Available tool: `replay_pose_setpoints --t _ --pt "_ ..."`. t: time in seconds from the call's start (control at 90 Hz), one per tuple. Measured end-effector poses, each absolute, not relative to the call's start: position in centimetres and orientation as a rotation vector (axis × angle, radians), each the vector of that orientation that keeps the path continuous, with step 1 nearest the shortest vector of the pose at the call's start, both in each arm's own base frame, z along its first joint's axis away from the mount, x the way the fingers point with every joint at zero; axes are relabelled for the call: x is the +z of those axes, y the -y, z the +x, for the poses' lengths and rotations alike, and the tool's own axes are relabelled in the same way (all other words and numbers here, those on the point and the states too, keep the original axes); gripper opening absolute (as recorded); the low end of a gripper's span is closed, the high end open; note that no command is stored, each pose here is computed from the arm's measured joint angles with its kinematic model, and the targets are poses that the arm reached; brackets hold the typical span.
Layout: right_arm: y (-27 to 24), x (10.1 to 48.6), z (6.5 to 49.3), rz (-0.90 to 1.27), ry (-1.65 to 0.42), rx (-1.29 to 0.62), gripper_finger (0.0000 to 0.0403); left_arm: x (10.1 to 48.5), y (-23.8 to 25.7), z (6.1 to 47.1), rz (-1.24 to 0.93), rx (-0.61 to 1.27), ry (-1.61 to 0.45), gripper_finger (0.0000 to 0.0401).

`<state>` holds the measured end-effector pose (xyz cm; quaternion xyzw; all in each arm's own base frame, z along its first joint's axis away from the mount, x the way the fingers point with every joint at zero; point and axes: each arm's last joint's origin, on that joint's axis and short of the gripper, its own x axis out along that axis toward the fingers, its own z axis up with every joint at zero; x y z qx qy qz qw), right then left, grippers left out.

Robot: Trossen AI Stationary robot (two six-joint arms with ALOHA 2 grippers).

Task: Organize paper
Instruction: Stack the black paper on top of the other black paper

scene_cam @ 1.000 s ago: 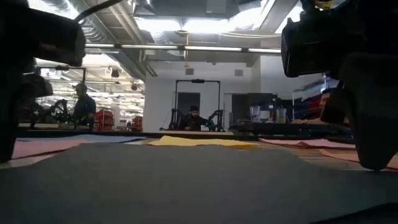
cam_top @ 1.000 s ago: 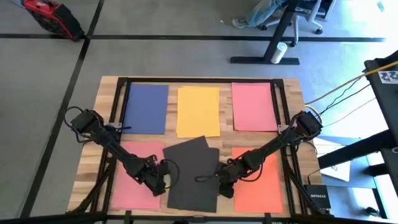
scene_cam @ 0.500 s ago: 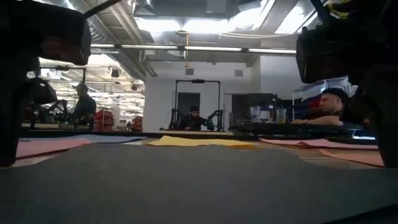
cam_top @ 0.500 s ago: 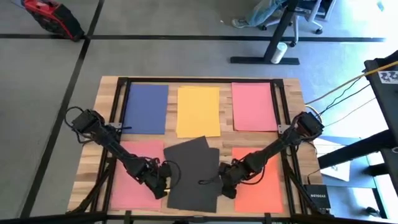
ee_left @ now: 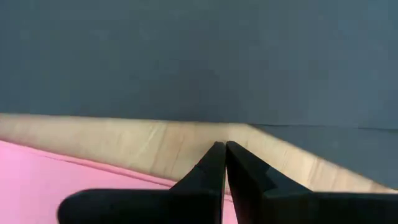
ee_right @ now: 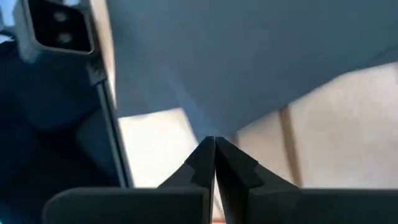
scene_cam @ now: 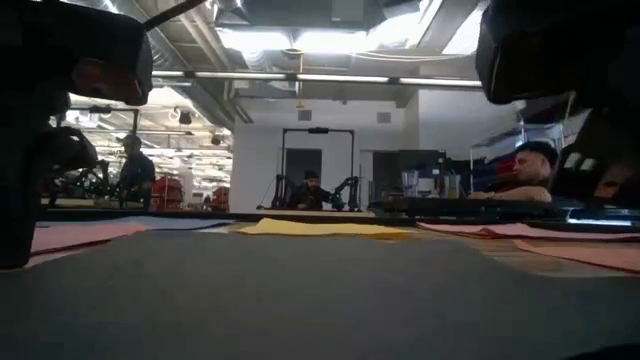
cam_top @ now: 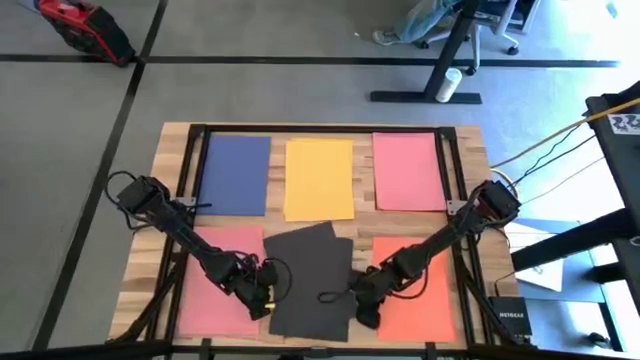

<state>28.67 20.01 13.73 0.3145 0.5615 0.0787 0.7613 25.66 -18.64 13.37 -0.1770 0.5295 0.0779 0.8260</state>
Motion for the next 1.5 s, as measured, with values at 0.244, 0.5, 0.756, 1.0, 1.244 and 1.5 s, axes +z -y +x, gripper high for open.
replay_pose_setpoints --t 0.244,0.5,0.756,1.0,1.244,1.5 --pt "-20.6 13.7 28.2 0.663 -1.223 0.163 0.0000 13.5 17.6 26.4 -0.343 0.195 -1.104 0.0000" --pt "-19.5 14.3 27.2 0.581 -1.224 0.009 0.0000 13.4 15.4 26.0 -0.273 0.334 -1.183 0.0000" --pt "-15.9 14.2 27.2 0.514 -1.275 -0.256 0.0000 13.3 13.2 26.7 -0.244 0.417 -1.200 0.0000" --pt "-12.3 14.2 28.7 0.483 -1.254 -0.334 0.0000 13.2 10.4 27.4 -0.203 0.507 -1.208 0.0000" --pt "-9.5 13.9 29.8 0.479 -1.249 -0.370 0.0000 13.1 9.0 28.0 -0.157 0.531 -1.189 0.0000" --pt "-8.0 13.6 30.4 0.494 -1.265 -0.366 0.0000 13.2 9.1 28.4 -0.141 0.503 -1.146 0.0000"
